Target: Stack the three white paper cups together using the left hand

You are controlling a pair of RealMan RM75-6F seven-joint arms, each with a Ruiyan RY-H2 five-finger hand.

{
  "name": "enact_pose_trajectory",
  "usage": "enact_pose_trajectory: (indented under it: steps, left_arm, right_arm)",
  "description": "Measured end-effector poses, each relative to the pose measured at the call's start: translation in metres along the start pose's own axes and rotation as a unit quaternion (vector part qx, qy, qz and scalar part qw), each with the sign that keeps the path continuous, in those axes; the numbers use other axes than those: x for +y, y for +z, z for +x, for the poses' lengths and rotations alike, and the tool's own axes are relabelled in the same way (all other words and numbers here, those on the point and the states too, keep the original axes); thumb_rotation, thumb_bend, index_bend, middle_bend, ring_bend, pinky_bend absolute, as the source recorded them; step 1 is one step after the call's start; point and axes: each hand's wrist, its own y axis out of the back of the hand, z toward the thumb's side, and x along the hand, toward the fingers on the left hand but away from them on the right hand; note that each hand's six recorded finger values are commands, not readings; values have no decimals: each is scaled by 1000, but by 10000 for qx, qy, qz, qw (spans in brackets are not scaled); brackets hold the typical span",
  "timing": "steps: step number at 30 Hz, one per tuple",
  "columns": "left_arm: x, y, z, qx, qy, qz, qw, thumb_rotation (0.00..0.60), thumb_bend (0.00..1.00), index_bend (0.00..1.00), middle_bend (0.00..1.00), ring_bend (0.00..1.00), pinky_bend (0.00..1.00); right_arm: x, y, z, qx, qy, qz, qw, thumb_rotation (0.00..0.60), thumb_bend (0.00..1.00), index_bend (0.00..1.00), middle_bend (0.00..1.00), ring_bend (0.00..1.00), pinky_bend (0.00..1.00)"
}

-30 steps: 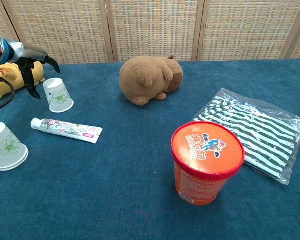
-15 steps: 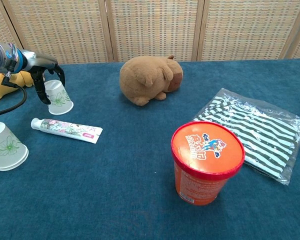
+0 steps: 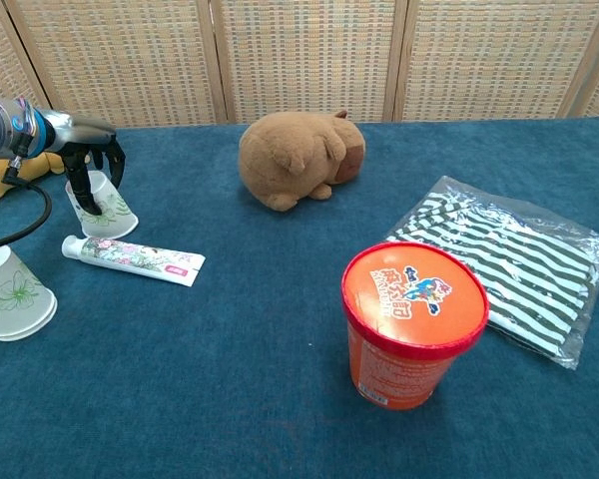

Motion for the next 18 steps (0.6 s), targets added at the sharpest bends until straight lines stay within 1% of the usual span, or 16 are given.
enact_pose_trajectory:
  steps: [2, 5, 14, 18]
  left_arm:
    - [-1, 2, -1, -36, 5, 2, 10000, 600, 335, 627, 335, 272, 443]
    - [0, 3, -3, -61, 49, 7, 10000, 600, 345, 663, 376, 307, 471]
    - [10, -1, -6, -45, 307, -142, 9994, 600, 359, 687, 468, 400, 541]
    - [14, -6, -9, -43, 426, -190, 9989, 600, 362, 687, 468, 401, 541]
  right_arm:
    - [0, 0, 0, 4, 5, -2, 10000, 600, 48, 0, 0, 0, 0]
    - [-1, 1, 0, 12, 24, 2, 10000, 600, 48, 0, 0, 0, 0]
    - [-1, 2, 0, 28, 10, -13, 10000, 600, 48, 0, 0, 0, 0]
    - [-1, 3, 0, 45, 5, -16, 10000, 600, 48, 0, 0, 0, 0]
